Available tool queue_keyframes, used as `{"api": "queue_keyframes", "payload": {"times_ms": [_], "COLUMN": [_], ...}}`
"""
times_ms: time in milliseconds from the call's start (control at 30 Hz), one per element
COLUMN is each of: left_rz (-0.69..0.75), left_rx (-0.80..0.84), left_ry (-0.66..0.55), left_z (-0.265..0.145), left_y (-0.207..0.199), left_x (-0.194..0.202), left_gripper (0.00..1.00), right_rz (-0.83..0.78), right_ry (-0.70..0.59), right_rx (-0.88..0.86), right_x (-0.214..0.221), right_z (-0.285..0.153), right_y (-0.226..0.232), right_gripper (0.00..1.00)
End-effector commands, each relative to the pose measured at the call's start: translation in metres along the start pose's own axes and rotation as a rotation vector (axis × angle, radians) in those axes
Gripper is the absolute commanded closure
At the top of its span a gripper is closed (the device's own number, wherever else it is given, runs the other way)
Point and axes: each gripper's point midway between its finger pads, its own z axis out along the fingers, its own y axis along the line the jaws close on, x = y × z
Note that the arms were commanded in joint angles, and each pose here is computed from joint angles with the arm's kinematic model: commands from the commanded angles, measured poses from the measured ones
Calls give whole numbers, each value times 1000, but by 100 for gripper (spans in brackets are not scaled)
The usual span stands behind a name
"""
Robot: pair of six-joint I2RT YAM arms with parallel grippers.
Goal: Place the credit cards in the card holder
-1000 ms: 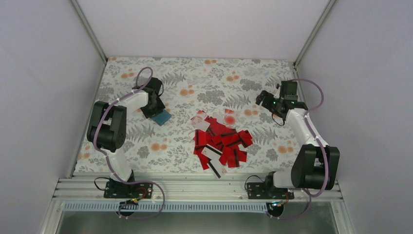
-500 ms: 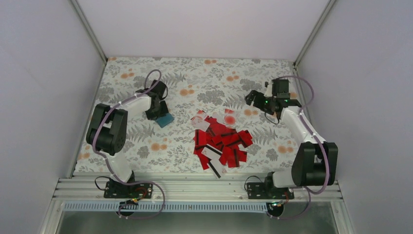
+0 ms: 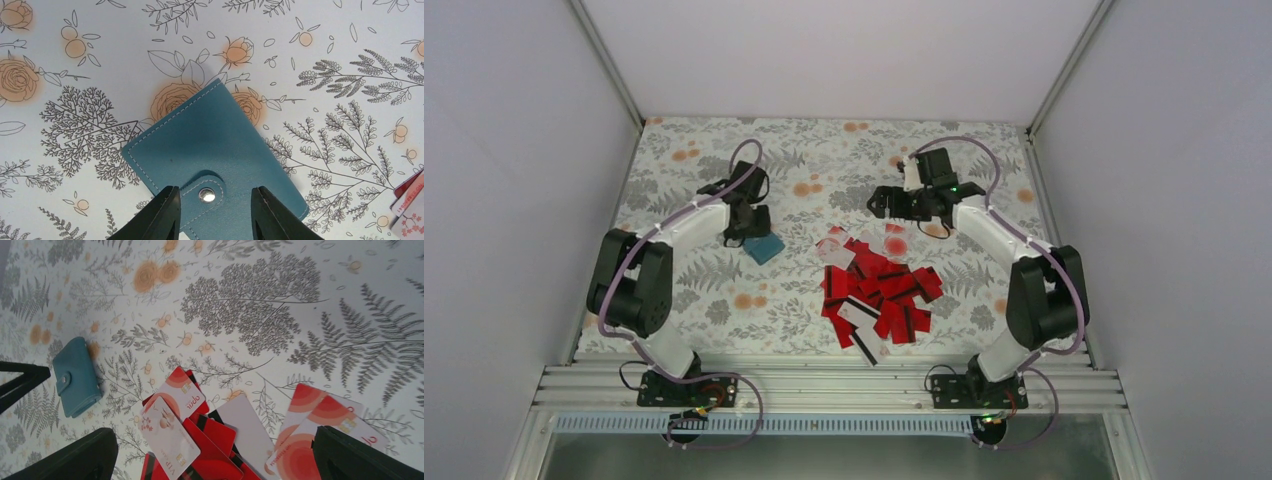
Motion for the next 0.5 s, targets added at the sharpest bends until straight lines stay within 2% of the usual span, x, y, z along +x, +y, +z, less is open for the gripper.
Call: {"api": "queue_keyframes", "payload": {"times_ms": [0,300,467], "left_rz": [-5,-15,-10], "left_rx": [-31,-79,-147], "left_ry": [20,93,132], "left_z": [-2,25,37], "left_y": [-1,-2,10], "left_x": [0,13,23], "left_gripper": [63,65,70], "right_rz": [-35,-31,-29], "right_ry": [13,38,45], "right_rx": [10,62,80], "right_x": [-3,4,8], "right_z": [7,11,11], "right_y": [13,5,1], "right_gripper": [1,1,1]}}
